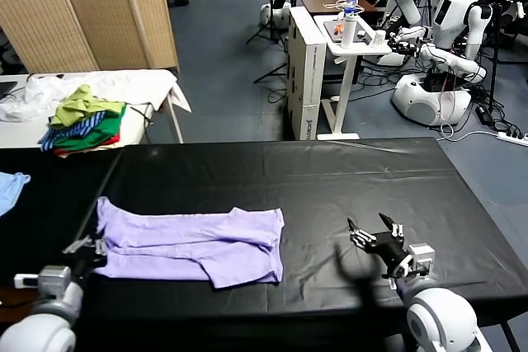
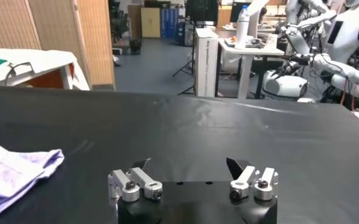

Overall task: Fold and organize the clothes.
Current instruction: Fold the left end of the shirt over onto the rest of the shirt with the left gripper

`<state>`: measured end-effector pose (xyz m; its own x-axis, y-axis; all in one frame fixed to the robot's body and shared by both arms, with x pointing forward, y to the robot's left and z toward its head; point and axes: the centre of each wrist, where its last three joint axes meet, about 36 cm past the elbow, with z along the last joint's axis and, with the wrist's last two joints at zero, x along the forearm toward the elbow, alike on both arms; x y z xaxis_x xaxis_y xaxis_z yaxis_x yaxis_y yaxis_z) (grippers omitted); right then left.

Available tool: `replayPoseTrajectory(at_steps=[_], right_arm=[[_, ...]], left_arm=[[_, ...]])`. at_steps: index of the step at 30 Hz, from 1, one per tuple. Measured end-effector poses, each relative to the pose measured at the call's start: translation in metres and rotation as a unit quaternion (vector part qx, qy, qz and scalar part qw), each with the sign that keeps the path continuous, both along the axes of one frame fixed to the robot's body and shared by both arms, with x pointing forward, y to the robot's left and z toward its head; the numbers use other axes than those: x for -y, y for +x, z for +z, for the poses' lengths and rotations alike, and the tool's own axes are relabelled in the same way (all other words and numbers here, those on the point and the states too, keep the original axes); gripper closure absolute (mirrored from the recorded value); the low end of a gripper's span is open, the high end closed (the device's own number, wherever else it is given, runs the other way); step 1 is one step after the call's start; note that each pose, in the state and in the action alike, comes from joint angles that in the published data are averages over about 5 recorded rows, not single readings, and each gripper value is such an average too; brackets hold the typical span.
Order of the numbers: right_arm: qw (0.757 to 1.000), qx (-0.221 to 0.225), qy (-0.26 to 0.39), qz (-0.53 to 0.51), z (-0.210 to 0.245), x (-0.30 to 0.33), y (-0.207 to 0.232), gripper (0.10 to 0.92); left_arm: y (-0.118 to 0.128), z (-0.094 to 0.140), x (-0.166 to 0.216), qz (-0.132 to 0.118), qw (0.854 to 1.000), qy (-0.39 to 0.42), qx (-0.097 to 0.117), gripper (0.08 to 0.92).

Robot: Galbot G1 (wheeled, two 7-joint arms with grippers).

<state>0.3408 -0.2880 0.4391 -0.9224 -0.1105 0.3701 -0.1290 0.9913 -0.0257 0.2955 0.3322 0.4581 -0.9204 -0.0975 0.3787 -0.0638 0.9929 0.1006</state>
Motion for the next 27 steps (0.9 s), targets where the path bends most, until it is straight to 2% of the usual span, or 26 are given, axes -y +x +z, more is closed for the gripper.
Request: replayPoseTrajectory(at_steps=[5,13,20,27], right_arm=[[1.0,-0.001,-0.001,-0.002,0.0,0.0,-0.002,0.115],[1.0,-0.004,-0.003,-0.007,-0.003,0.0,-0.004,0.115],[1.0,-0.008,-0.004,-0.01,-0.006,-0.001,-0.008,0.115],[1.0,-0.012,-0.005,-0.014,-0.008,-0.001,-0.011,0.115]], left_arm=[[-0.001,0.014,0.042,-0.022,0.994,-0.111,-0.008,0.816],[0.003,0.01,0.092,-0.054,0.972,-0.227,-0.027,0.816],[0.014,0.002,0.128,-0.085,0.954,-0.287,-0.03,0.816],[0.021,-0.002,0.144,-0.128,0.935,-0.328,-0.036,0.816]])
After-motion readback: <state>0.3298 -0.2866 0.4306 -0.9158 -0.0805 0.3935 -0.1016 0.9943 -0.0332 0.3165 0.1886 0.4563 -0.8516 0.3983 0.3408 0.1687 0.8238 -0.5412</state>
